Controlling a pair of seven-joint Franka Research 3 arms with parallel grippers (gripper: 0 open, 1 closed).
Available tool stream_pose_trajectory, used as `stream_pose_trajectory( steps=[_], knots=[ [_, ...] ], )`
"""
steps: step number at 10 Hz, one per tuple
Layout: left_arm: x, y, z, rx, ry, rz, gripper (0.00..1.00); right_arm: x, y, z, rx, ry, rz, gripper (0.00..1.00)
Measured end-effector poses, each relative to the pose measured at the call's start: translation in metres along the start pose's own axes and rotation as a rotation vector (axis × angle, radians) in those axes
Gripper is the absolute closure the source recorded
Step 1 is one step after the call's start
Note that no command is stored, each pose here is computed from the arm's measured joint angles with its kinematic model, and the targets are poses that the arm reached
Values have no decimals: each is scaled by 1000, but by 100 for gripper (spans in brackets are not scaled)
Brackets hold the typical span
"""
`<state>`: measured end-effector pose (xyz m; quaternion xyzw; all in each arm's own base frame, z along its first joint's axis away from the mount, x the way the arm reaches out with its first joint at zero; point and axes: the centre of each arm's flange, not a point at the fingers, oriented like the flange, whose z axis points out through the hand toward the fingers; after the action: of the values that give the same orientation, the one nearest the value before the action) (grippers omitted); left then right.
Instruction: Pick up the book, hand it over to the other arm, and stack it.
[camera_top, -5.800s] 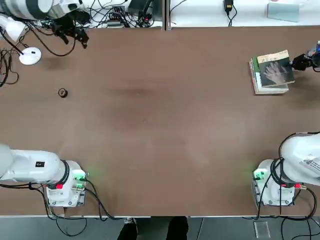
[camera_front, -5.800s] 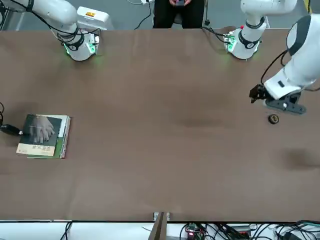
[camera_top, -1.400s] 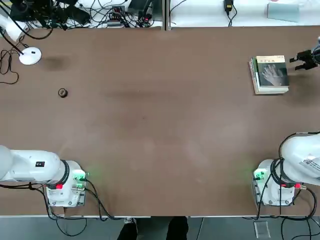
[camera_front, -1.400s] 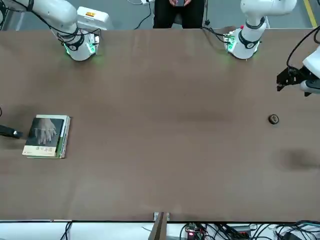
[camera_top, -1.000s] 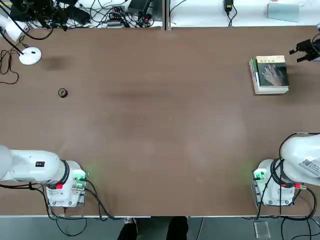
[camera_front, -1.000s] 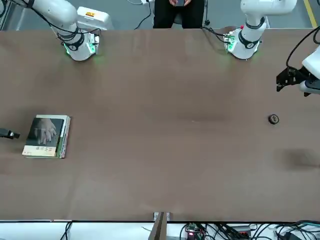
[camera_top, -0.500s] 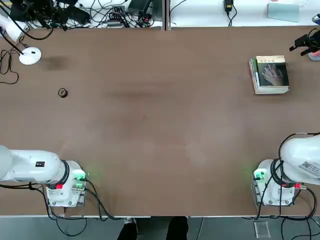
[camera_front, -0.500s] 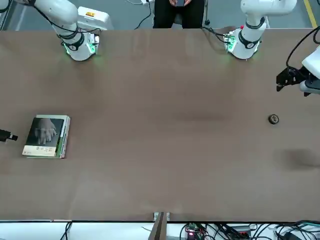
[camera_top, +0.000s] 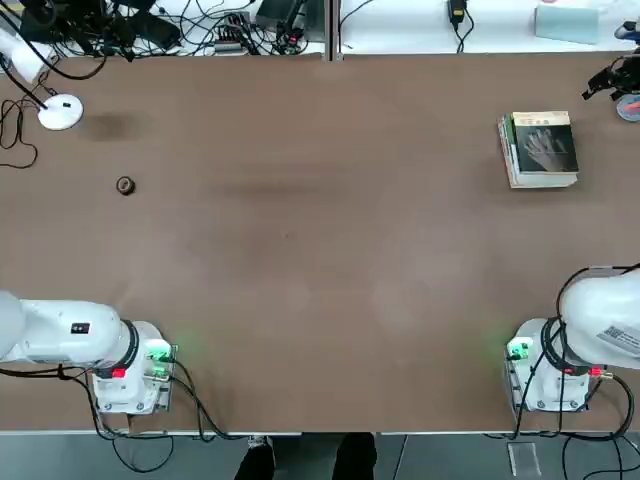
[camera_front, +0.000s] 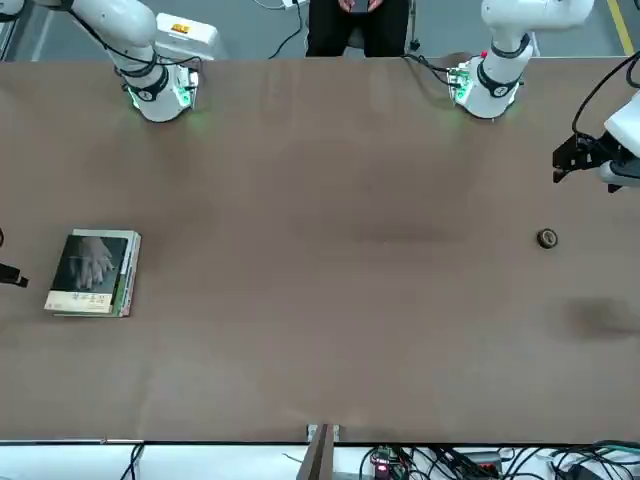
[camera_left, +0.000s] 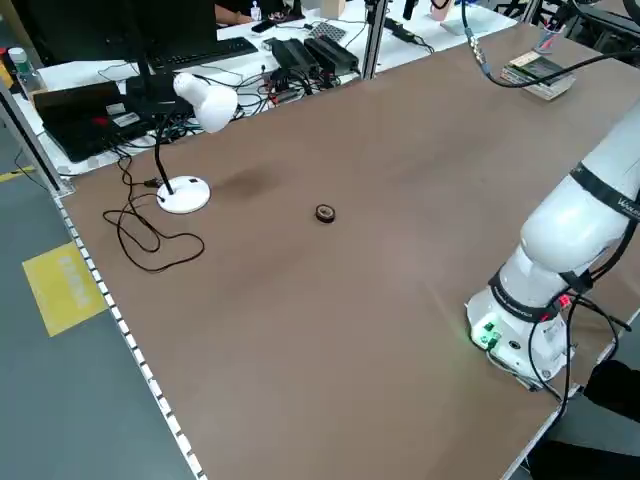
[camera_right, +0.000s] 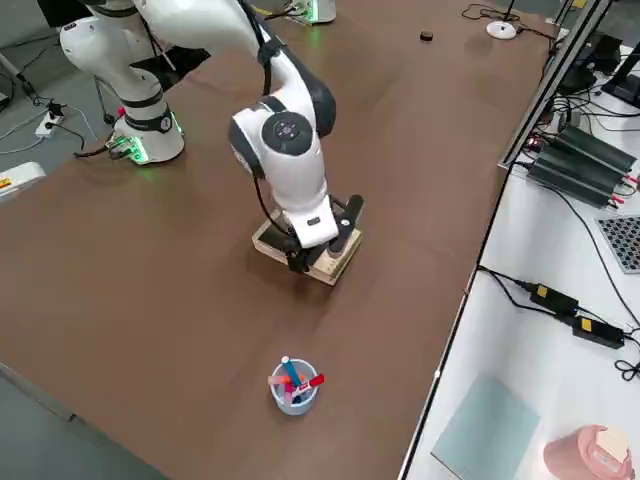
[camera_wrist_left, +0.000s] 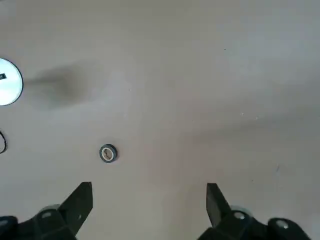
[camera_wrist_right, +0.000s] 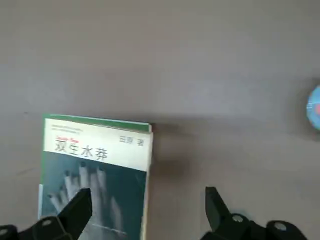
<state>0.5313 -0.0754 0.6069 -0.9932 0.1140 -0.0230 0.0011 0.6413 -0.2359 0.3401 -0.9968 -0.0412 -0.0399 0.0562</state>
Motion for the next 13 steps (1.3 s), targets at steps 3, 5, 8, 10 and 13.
stream_pose_trajectory(
  steps=[3, 5, 8, 10, 13],
  knots=[
    [0, 0, 0, 0, 2, 0, 0, 8, -17, -16, -52, 4, 5, 0],
    [0, 0, -1, 1, 5, 0, 0, 12, -30, -23, -61, 13, 19, 0],
    [0, -2, -3, 6, 11, -3, 0, 22, -58, -31, -66, 25, 80, 0],
    [-1, -3, -4, 7, 14, -5, 0, 32, -92, -37, -66, 32, 131, 0],
    [-1, -3, -10, 9, 25, -5, 0, 40, -148, -52, -60, 13, 201, 0]
  ],
)
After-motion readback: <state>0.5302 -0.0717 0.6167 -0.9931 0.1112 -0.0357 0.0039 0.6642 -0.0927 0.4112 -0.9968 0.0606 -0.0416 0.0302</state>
